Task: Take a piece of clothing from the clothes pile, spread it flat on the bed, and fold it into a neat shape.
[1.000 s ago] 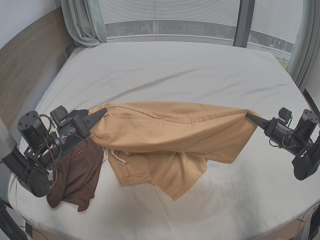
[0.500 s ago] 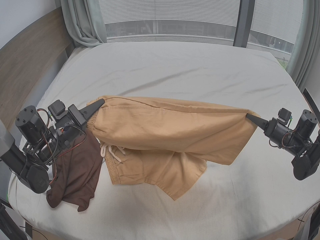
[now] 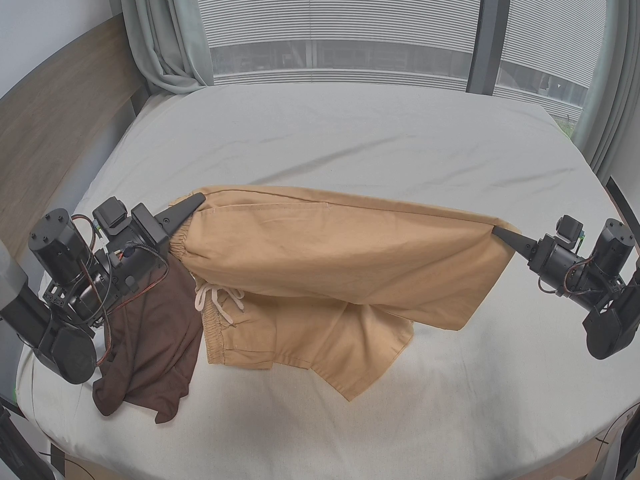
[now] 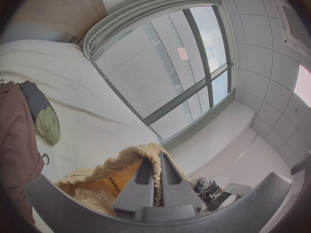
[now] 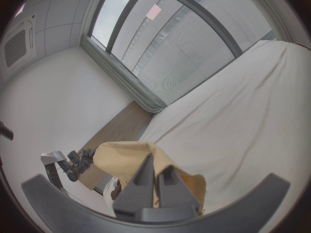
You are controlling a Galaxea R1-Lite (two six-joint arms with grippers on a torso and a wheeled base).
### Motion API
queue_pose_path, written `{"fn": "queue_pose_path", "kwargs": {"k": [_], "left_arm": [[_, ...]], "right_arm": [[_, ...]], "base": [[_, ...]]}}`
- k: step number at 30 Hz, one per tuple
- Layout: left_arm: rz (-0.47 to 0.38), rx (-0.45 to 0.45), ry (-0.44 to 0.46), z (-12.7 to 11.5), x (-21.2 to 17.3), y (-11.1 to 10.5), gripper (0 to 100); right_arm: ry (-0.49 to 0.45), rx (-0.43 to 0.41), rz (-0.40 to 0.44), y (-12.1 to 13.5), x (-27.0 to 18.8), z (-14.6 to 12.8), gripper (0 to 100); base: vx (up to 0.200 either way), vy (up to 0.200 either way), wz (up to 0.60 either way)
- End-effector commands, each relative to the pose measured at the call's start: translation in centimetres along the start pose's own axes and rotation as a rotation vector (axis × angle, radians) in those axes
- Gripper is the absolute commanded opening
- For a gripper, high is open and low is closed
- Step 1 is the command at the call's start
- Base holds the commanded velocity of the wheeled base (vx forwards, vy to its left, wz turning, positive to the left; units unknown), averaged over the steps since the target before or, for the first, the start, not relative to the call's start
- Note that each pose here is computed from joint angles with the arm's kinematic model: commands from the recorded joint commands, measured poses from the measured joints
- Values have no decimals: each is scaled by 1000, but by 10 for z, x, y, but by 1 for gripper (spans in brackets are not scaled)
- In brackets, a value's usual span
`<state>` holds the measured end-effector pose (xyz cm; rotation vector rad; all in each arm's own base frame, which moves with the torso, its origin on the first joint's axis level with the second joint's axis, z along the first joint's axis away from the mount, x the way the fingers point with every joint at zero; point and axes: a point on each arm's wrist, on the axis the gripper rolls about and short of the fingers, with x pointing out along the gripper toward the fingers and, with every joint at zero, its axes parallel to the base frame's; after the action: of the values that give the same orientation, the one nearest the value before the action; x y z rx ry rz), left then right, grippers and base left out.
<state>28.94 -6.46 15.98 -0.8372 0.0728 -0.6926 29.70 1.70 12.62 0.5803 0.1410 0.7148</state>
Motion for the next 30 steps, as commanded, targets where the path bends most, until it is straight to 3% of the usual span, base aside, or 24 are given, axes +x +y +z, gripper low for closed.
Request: {"fn": "queue_pose_path", "kwargs": {"k": [1, 23, 30], "left_arm": [[10, 2, -5, 1, -1, 3, 0], [19, 18, -17, 5, -2, 6, 0], [46, 105, -11, 3, 9, 24, 0]], "right_arm": [[-8, -4, -1, 0, -1, 2, 0], [-13, -14, 6, -3, 1, 6, 0], [-14, -27, 40, -22, 31, 8, 0]], "base": [[0, 0, 0], [0, 0, 0], [0, 0, 0]]}}
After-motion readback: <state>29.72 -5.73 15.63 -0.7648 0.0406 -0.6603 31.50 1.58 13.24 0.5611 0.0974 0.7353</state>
